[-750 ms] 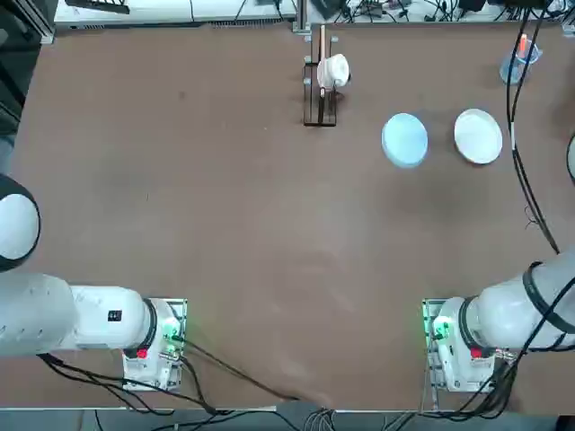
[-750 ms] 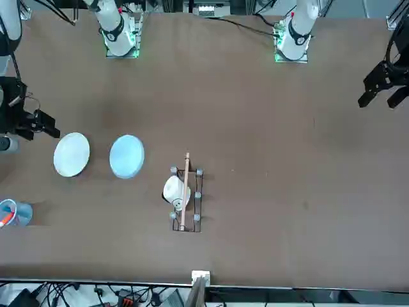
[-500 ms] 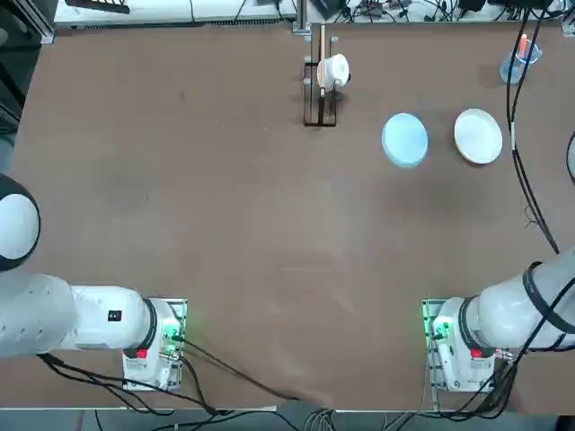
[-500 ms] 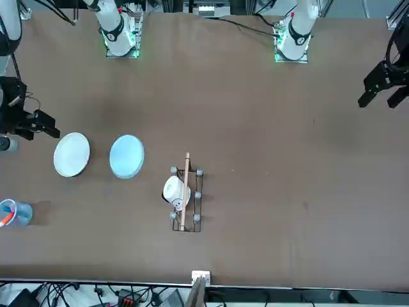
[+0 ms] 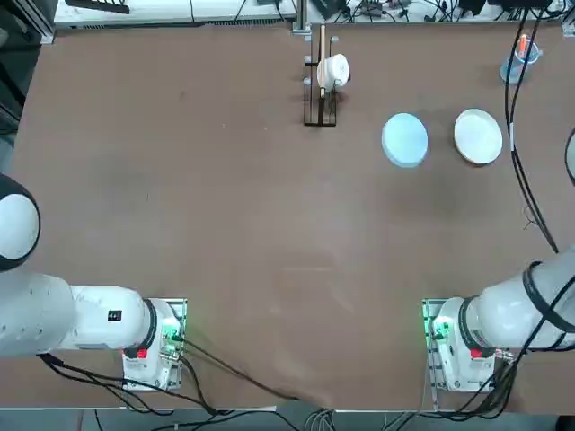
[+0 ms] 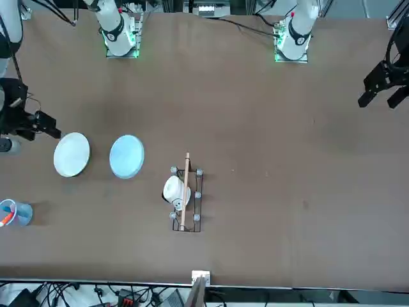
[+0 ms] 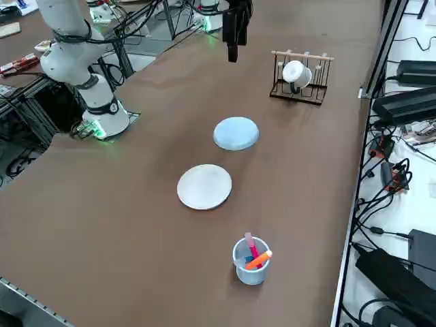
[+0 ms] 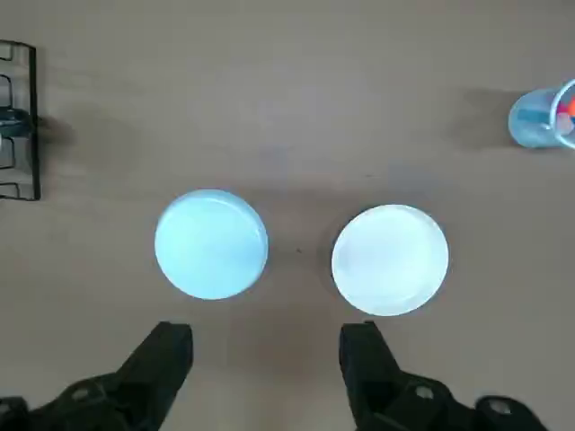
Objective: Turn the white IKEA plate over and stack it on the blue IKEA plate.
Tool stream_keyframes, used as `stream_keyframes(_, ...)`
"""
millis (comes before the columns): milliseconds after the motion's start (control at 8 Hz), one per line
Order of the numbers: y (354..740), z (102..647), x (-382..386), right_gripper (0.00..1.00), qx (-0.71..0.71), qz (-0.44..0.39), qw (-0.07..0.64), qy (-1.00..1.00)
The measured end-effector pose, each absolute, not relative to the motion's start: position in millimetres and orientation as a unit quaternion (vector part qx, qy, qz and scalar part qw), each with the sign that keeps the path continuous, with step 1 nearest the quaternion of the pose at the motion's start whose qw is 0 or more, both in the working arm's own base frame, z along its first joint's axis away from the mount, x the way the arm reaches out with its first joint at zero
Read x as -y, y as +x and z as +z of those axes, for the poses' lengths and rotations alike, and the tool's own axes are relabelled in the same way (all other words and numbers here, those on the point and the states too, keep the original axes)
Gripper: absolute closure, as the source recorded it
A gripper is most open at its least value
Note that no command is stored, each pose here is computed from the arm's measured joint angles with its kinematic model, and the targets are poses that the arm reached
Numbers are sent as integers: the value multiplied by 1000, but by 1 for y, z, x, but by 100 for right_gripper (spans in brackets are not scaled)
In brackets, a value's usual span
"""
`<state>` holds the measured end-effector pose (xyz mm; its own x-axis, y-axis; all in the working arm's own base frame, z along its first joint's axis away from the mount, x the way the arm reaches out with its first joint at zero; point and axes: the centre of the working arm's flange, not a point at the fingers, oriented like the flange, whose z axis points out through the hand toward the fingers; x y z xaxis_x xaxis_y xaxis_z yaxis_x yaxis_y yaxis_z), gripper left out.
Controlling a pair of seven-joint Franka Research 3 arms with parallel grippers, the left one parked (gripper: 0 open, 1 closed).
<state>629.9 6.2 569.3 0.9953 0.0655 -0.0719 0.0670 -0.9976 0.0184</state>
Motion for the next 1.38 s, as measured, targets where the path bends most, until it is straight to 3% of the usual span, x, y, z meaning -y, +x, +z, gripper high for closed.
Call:
stream_keyframes(250, 638, 514, -2, 0, -30, -47, 10, 998)
stream_keyframes(500, 637, 425, 1, 0, -30, -32, 10, 999)
stream_keyframes(875, 600, 312, 13, 0, -24, -26, 9, 999)
stream_keyframes(1375, 570, 238, 65, 0, -28, -47, 49, 997)
